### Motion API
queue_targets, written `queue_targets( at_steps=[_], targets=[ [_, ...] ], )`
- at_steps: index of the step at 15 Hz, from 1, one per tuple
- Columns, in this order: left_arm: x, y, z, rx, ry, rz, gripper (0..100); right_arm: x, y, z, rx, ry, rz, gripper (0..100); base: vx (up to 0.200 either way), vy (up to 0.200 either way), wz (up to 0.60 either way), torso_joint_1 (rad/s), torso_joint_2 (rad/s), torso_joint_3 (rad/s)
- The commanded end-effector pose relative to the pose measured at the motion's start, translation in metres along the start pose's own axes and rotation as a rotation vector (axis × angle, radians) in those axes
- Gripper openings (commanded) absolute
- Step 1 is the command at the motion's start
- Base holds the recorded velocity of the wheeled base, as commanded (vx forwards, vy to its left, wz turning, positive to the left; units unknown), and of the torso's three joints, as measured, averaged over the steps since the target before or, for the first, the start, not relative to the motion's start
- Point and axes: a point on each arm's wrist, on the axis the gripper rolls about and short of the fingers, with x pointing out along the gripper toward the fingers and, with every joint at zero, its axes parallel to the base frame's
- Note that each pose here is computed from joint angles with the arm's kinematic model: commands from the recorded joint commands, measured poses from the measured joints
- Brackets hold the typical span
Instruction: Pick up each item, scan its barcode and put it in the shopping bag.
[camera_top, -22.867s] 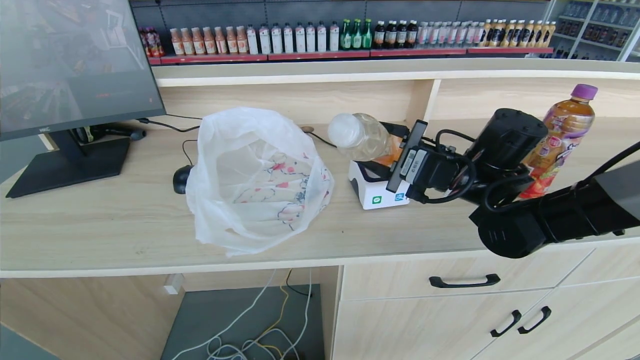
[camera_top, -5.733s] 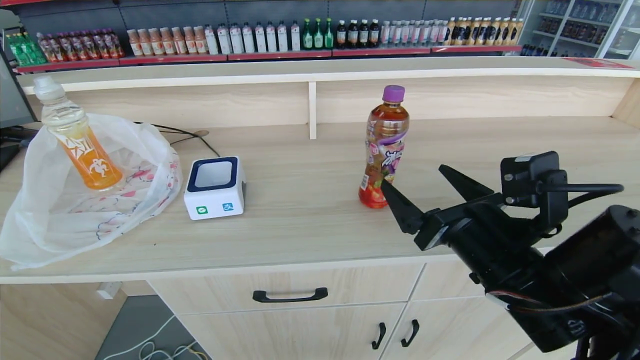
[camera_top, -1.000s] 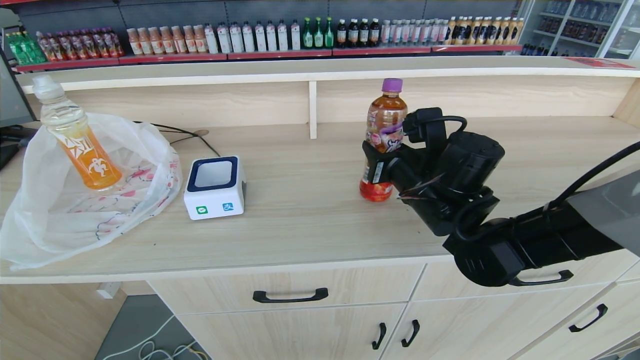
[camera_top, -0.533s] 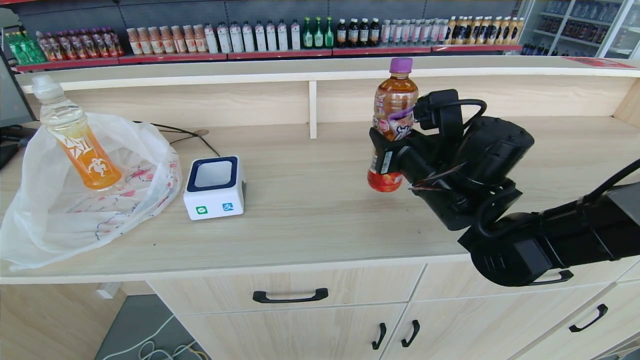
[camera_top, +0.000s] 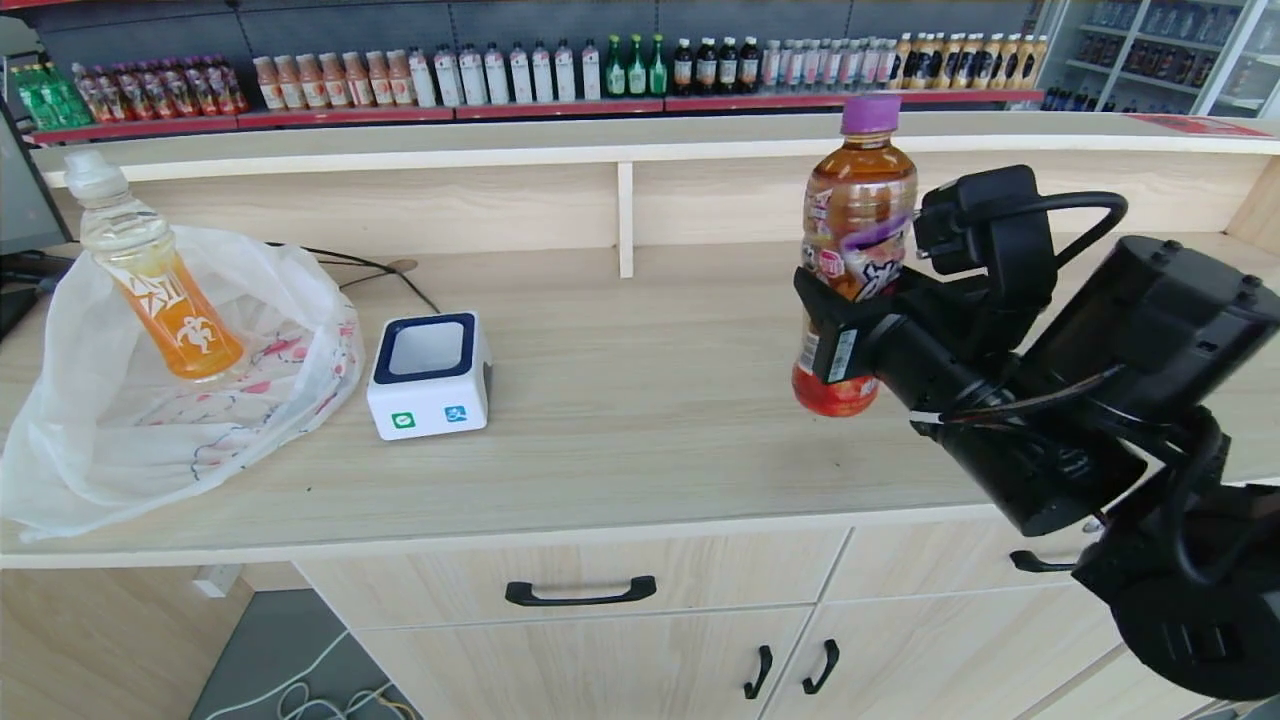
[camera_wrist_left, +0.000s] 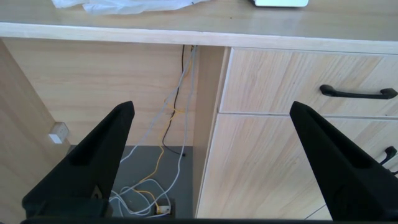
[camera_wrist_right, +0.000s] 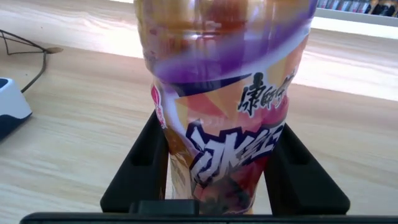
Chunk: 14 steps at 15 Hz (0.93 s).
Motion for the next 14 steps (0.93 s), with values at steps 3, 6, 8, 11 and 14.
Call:
queue_targets(
  at_steps=[3, 6, 8, 11, 14],
  targets=[
    [0.000, 0.000, 0.000, 0.001, -0.001, 0.001, 100, -0.041, -0.012, 0.025, 0.003, -0.050, 0.018, 0, 0.000, 0.000, 0.00, 0.000, 0.00, 0.000],
    [0.000, 0.000, 0.000, 0.001, -0.001, 0.001, 100, -0.042, -0.014, 0.029, 0.024, -0.062, 0.027, 0, 0.000, 0.000, 0.00, 0.000, 0.00, 0.000],
    [0.000, 0.000, 0.000, -0.001, -0.001, 0.001, 100, -0.042, -0.011, 0.027, 0.072, -0.064, 0.075, 0, 0.000, 0.000, 0.00, 0.000, 0.00, 0.000],
    [0.000, 0.000, 0.000, 0.001, -0.001, 0.001, 100, -0.045, -0.009, 0.020, 0.171, -0.051, 0.139, 0, 0.000, 0.000, 0.00, 0.000, 0.00, 0.000],
    [0.000, 0.000, 0.000, 0.001, -0.001, 0.001, 100, -0.050, -0.009, 0.016, 0.256, -0.054, 0.220, 0, 0.000, 0.000, 0.00, 0.000, 0.00, 0.000]
  ],
)
